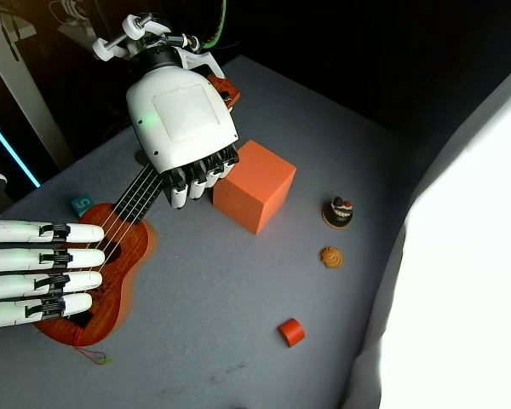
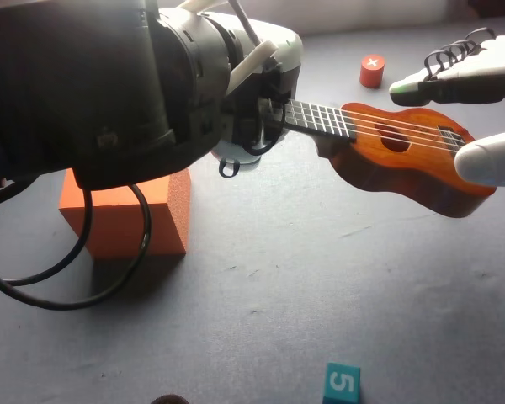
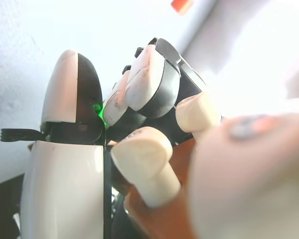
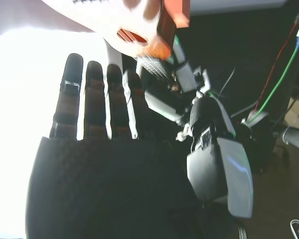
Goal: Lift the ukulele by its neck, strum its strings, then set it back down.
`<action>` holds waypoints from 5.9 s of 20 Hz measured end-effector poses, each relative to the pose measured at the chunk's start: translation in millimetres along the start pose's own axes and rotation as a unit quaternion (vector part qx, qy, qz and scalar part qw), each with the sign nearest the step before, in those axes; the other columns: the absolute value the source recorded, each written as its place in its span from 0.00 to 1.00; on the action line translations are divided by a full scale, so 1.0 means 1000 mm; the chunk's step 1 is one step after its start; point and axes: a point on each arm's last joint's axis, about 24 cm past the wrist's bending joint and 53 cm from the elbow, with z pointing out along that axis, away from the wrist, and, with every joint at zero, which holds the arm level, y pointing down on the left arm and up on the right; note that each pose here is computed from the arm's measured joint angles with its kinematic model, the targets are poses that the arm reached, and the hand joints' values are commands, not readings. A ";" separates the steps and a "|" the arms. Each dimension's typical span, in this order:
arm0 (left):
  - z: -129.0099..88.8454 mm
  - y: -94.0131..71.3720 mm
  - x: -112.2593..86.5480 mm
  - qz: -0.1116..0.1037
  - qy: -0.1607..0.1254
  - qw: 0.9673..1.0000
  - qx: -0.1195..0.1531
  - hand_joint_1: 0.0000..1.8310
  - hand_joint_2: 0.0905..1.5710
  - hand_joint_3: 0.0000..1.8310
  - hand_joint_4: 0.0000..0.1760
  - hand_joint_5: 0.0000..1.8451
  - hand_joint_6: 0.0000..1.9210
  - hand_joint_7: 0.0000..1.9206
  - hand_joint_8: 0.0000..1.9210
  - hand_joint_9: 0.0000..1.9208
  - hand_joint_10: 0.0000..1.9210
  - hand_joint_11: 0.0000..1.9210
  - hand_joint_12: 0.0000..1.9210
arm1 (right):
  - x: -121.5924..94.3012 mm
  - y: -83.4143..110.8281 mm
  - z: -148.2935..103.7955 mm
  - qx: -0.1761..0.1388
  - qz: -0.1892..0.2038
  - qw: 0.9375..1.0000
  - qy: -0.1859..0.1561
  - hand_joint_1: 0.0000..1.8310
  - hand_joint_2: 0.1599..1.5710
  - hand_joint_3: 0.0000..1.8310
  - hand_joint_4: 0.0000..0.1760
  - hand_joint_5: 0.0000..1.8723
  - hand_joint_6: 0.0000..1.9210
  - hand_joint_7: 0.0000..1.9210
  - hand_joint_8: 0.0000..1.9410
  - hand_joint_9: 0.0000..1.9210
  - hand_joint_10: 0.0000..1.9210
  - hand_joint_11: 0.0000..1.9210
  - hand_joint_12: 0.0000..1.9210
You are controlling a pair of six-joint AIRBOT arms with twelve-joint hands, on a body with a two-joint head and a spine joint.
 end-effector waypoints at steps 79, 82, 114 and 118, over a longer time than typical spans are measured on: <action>-0.027 0.029 0.025 -0.124 -0.060 0.990 -0.026 0.84 0.76 0.00 0.00 0.70 1.00 0.68 1.00 0.73 1.00 0.76 1.00 | -0.061 -0.006 -0.054 0.054 0.080 0.989 -0.110 0.00 0.79 0.00 0.00 0.10 0.00 0.10 0.00 0.10 0.01 0.00 0.37; -0.029 0.033 0.034 -0.127 -0.066 0.989 -0.026 0.83 0.76 0.00 0.00 0.69 1.00 0.69 1.00 0.73 1.00 0.75 1.00 | -0.060 -0.006 -0.053 0.054 0.080 0.989 -0.110 0.01 0.80 0.00 0.00 0.10 0.01 0.10 0.00 0.09 0.00 0.00 0.31; 0.027 0.036 0.090 -0.083 -0.074 0.994 -0.008 0.82 0.75 0.00 0.00 0.69 1.00 0.69 1.00 0.73 1.00 0.75 1.00 | -0.056 -0.001 -0.050 0.044 0.071 0.991 -0.101 0.02 0.78 0.00 0.00 0.11 0.00 0.12 0.00 0.09 0.00 0.00 0.37; 0.030 0.040 0.098 -0.081 -0.066 0.994 -0.012 0.81 0.74 0.00 0.00 0.70 1.00 0.69 1.00 0.74 1.00 0.76 1.00 | -0.056 -0.001 -0.050 0.045 0.069 0.992 -0.101 0.03 0.78 0.00 0.00 0.11 0.00 0.13 0.00 0.10 0.01 0.00 0.39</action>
